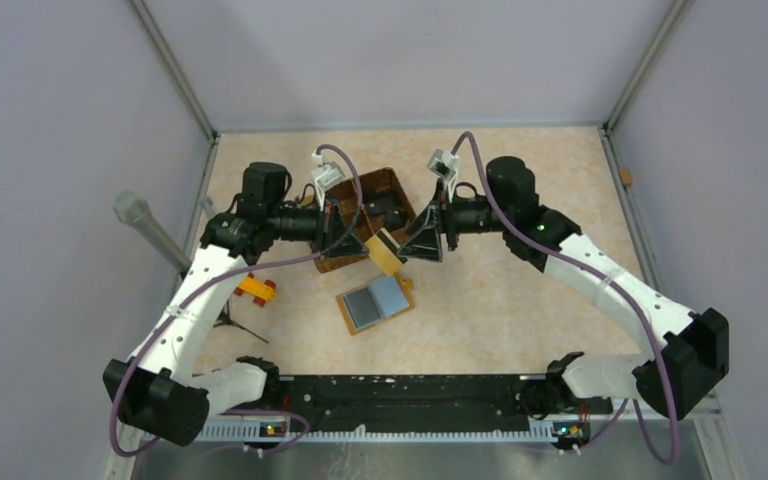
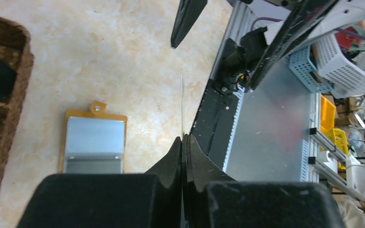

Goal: Put the credit cards into the card holder
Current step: Pick up the credit card from the storage box.

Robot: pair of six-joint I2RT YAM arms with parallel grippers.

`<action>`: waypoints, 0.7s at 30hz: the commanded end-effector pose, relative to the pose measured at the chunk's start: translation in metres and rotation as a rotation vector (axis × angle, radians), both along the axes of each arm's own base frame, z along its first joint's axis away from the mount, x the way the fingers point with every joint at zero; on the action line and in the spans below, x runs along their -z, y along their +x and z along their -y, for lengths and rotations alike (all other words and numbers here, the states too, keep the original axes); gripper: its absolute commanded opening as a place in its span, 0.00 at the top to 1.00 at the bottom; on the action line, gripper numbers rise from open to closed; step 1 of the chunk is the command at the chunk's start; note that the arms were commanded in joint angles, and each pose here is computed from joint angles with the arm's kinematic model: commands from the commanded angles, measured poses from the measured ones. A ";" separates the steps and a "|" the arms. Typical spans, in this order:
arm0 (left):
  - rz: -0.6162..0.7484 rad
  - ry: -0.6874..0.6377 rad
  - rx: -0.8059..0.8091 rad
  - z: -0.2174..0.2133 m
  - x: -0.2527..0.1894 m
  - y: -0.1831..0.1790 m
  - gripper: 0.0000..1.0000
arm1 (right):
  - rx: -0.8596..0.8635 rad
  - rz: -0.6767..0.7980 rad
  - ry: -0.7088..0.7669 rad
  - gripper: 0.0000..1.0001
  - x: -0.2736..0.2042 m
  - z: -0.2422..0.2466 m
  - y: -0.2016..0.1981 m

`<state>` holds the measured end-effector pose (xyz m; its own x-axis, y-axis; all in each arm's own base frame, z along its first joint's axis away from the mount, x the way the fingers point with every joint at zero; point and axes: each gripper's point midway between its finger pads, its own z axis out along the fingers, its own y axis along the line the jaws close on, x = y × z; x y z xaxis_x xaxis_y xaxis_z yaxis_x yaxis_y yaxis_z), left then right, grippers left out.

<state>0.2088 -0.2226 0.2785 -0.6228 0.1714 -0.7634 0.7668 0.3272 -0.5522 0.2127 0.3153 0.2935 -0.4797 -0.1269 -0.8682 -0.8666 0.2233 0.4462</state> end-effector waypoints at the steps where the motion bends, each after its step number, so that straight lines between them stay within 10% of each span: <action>1: 0.012 -0.099 0.115 0.005 -0.023 -0.027 1.00 | -0.166 -0.009 0.068 0.32 -0.016 -0.013 -0.022; 5: 0.008 -0.120 0.145 0.006 -0.027 -0.033 1.00 | -0.201 -0.033 0.060 0.40 -0.009 -0.021 -0.028; 11: 0.005 -0.100 0.117 0.005 -0.020 -0.031 0.99 | -0.230 -0.046 0.131 0.87 -0.019 -0.027 -0.032; 15: -0.007 -0.016 -0.053 -0.002 -0.002 -0.007 0.32 | -0.037 -0.090 0.066 1.00 0.005 -0.027 -0.004; 21: -0.113 0.055 -0.501 -0.031 0.052 0.033 0.18 | 0.216 -0.313 -0.055 1.00 0.087 -0.020 0.022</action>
<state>0.2091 -0.2125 0.2505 -0.7031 0.0834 -0.7062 0.6540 0.4656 -0.5962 0.2182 0.3347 0.2464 -0.6485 -0.1077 -0.7536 -0.7466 0.2835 0.6019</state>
